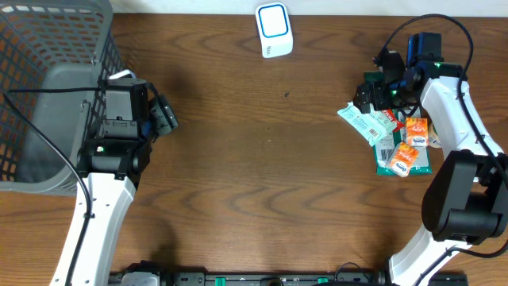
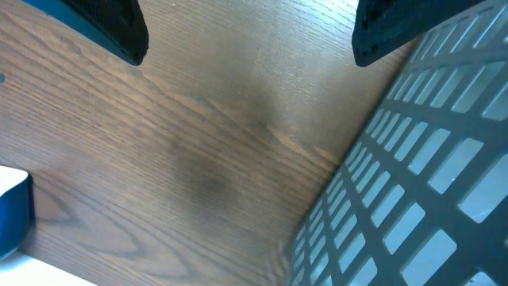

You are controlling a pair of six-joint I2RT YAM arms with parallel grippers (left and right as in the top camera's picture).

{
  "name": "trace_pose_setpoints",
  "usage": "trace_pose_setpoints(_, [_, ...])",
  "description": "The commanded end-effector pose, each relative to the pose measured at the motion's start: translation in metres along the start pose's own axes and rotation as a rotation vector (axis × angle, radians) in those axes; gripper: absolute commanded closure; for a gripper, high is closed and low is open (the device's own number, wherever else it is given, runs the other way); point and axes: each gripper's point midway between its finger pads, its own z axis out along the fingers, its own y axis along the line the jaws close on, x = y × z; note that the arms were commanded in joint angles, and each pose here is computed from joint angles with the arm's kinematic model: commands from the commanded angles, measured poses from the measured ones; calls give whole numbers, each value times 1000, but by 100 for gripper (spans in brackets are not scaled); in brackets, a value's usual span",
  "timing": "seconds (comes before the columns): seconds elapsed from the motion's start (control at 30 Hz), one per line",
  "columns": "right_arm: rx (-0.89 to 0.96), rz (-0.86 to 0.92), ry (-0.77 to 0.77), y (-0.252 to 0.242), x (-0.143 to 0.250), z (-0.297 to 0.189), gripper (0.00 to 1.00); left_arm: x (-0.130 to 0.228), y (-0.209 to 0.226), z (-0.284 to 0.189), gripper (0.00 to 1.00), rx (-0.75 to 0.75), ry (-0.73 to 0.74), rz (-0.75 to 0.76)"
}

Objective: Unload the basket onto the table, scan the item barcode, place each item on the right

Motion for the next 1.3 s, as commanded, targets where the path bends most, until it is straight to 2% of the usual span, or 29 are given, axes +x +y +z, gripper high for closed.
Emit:
trace_pose_setpoints(0.0, [-5, -4, -41, 6, -11, -13, 1, 0, 5, 2, 17, -23, -3, 10])
trace_pose_setpoints(0.2, [-9, -7, -32, 8, -10, -10, 1, 0, 5, 2, 17, -23, -3, 11])
trace_pose_setpoints(0.43, [1, -22, -83, 12, -18, -30, 1, 0, 5, 2, 17, -24, -3, 11])
trace_pose_setpoints(0.83, [50, -83, -320, 32, -42, -130, 1, 0, 5, 2, 17, -23, -3, 10])
trace_pose_setpoints(1.27, [98, -143, -554, 58, -40, -231, 1, 0, 5, 2, 17, -24, -3, 11])
